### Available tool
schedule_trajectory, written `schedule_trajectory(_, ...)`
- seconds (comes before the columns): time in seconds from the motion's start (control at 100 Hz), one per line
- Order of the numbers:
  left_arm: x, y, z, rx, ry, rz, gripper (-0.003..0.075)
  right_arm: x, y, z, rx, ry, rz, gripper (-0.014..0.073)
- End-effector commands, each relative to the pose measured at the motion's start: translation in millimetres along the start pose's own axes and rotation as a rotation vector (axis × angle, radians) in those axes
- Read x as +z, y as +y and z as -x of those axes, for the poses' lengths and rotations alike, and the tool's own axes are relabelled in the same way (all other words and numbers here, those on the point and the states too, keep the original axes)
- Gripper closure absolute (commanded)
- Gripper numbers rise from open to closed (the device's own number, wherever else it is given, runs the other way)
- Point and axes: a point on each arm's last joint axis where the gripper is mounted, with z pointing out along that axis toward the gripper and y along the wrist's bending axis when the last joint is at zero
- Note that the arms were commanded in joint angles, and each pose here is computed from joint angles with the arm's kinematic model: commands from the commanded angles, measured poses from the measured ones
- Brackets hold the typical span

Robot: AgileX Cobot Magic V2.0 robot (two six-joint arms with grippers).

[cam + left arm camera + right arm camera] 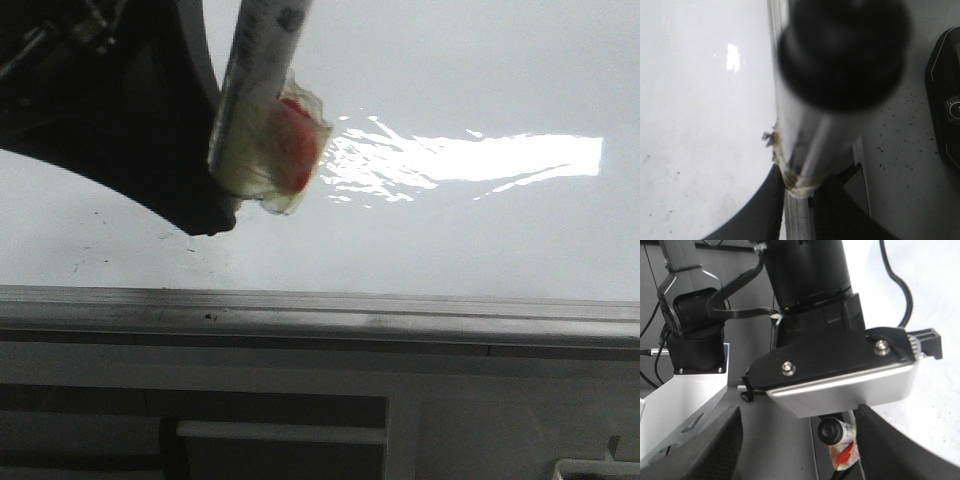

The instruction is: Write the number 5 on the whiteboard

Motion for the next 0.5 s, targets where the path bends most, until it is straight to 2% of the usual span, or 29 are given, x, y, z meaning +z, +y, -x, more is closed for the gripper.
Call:
schedule_trajectory(0.0,-12.2,7.5,15.6,0.002,-0.120,0.072,0.0740,-10.4,-5.7,21.4,0.041,-0.126,-0.074,0.0155)
schedule_trajectory(0.19,-12.2,7.5,15.6,-0.015,-0.121,0.071,0.0740,-16.5,-5.0,19.4,0.038,-0.134,-0.101,0.0155)
schedule_trajectory(0.33,-12.2,7.3,15.5,-0.023,-0.121,0.068,0.0740,-19.2,-15.2,11.8,0.110,-0.111,-0.167,0.0155)
schedule_trajectory(0.49,-12.2,7.6,15.8,-0.023,-0.124,0.071,0.0740,-20.4,-17.4,3.8,0.140,-0.049,-0.132,0.0155)
